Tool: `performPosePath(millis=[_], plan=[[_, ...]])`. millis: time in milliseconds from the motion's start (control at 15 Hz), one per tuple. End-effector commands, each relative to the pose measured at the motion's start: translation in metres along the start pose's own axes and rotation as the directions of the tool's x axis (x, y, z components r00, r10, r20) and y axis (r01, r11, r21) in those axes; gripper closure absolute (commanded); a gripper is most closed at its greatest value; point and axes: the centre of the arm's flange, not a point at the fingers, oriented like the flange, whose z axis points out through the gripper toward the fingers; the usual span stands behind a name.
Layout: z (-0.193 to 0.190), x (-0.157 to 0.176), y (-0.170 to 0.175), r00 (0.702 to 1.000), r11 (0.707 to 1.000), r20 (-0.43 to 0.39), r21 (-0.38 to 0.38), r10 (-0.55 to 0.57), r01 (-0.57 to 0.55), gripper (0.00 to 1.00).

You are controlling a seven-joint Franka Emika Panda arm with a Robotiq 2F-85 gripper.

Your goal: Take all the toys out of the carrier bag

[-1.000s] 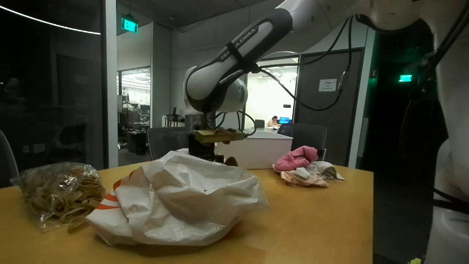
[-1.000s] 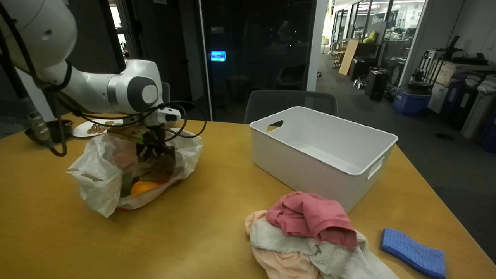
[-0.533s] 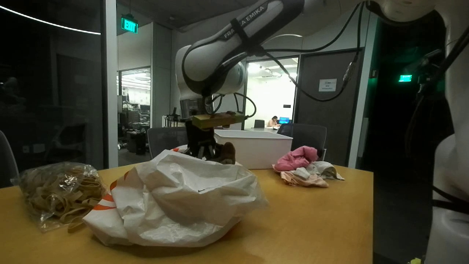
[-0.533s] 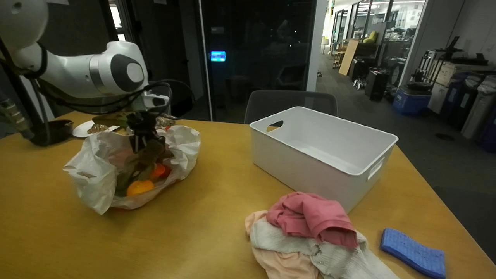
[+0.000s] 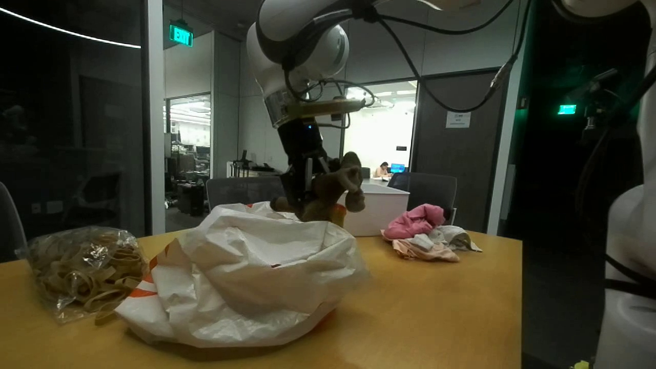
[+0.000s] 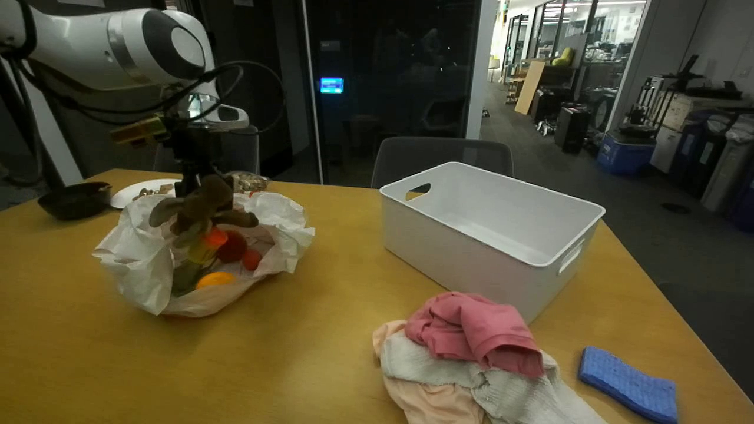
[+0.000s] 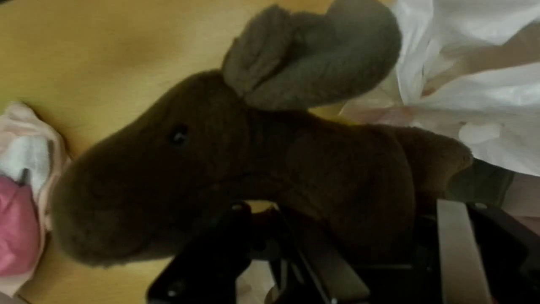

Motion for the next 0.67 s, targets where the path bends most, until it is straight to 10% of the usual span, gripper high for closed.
performPosePath(millis=[0,600], plan=[[-0.018,-0.004,0.041,0.986,1.000,0.164,-0.015,0.027,-0.025,0.96],[0.126,0.040,0.143,0.817,0.903,0.384,-0.190,0.430,-0.386,0.96]])
